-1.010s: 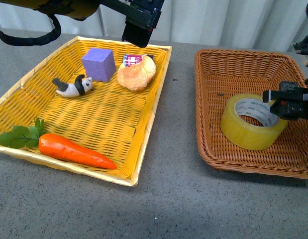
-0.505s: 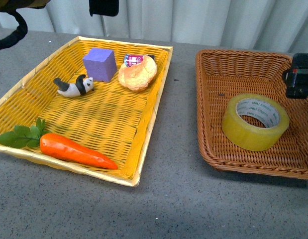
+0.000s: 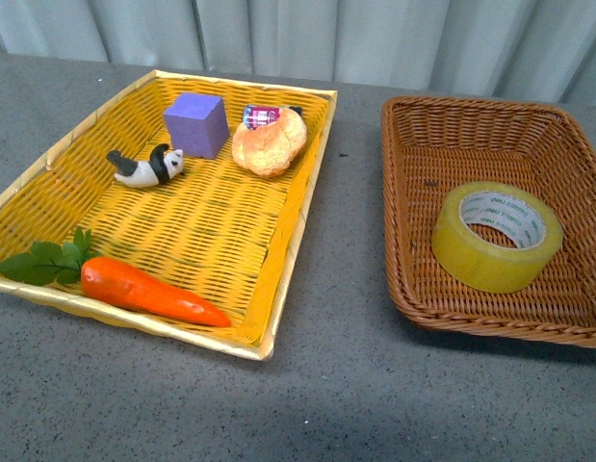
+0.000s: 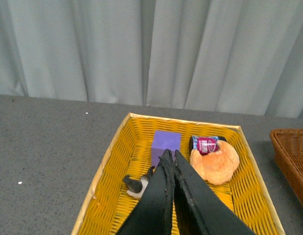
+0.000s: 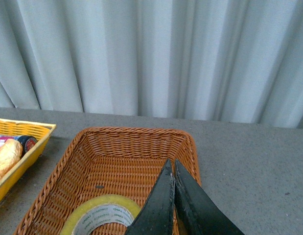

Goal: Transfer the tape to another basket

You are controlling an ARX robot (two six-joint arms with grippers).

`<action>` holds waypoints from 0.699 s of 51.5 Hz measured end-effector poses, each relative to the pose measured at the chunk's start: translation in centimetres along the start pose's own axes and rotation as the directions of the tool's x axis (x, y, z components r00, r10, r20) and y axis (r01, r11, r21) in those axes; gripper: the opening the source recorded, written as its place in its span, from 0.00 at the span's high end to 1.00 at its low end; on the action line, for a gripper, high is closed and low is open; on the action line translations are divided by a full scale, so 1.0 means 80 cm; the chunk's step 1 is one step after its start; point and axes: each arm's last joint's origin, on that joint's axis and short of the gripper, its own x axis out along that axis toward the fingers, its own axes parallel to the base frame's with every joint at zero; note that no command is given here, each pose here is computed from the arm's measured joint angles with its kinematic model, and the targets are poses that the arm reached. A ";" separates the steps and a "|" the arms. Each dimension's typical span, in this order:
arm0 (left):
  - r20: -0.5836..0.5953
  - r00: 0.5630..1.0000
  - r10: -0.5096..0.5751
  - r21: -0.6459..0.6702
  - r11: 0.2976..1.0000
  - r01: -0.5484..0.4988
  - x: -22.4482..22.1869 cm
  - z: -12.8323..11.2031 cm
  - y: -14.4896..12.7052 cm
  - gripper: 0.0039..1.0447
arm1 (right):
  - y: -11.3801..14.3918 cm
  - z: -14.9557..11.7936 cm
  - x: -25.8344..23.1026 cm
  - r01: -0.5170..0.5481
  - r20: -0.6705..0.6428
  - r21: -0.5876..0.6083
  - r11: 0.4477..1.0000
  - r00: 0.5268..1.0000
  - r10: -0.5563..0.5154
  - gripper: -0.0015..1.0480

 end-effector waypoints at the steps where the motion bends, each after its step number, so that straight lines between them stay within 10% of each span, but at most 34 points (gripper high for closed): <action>1: 0.001 1.000 -0.003 -0.002 1.000 0.003 -0.004 0.000 0.002 0.97 | 0.000 0.001 -0.004 0.000 0.001 0.000 1.000 1.000 0.000 0.99; 36: 0.000 1.000 -0.002 -0.003 1.000 0.002 -0.094 -0.018 0.038 0.97 | 0.000 0.022 -0.094 -0.002 0.007 0.000 1.000 1.000 0.002 0.99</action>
